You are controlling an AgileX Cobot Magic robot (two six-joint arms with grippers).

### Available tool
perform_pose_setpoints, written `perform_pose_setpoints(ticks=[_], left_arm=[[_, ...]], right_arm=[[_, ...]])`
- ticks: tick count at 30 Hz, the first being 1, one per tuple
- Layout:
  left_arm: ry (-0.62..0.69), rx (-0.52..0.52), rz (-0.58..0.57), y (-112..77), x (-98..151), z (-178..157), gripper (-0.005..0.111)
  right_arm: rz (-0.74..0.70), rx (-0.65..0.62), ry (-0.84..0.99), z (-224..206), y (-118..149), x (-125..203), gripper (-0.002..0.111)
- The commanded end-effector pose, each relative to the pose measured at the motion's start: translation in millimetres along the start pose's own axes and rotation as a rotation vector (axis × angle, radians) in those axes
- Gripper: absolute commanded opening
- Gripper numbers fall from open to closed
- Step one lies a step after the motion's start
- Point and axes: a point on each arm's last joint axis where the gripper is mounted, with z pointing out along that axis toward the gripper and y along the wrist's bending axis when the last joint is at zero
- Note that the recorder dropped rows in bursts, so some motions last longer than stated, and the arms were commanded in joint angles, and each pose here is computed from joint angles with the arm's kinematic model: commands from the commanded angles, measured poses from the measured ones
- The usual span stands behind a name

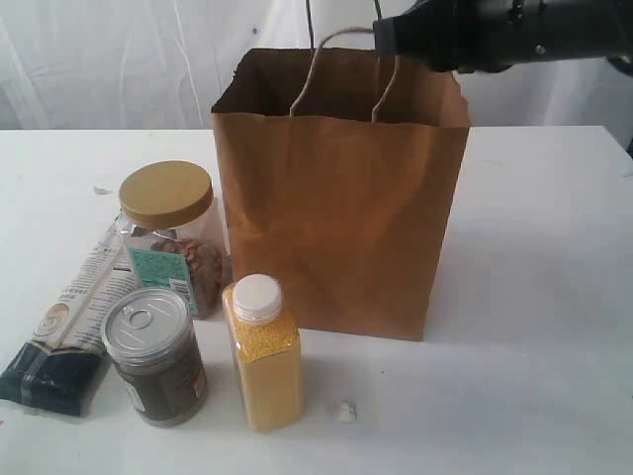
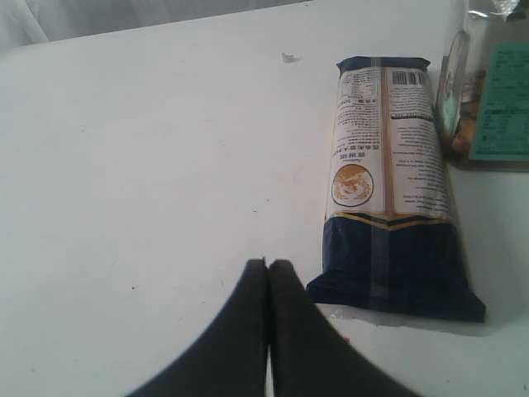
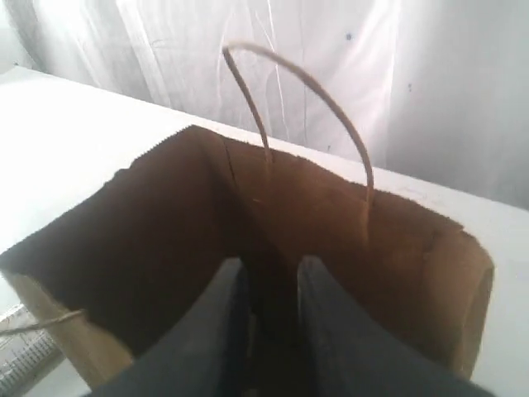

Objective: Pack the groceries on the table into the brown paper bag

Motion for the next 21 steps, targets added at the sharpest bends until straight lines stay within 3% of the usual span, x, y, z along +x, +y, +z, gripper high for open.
perform_pose_setpoints(ticks=[1, 5, 10, 15, 21], left_arm=[[-0.006, -0.001, -0.005, -0.1, 0.4, 0.0, 0.000], [-0.006, -0.001, -0.005, -0.1, 0.4, 0.0, 0.000], [-0.006, -0.001, -0.005, -0.1, 0.4, 0.0, 0.000], [-0.006, -0.001, -0.005, -0.1, 0.4, 0.0, 0.000], [-0.006, -0.001, -0.005, -0.1, 0.4, 0.0, 0.000]], right_arm=[[-0.154, 0.036, -0.056, -46.5, 4.9, -16.8, 0.001], [-0.267, 0.064, 0.022, -91.2, 10.5, -13.8, 0.000], [-0.302, 0.057, 0.144, -118.0, 14.5, 9.0, 0.000], [-0.263, 0.059, 0.070, -128.2, 17.5, 40.1, 0.000], [-0.167, 0.017, 0.179, -110.5, 16.8, 97.7, 0.000]])
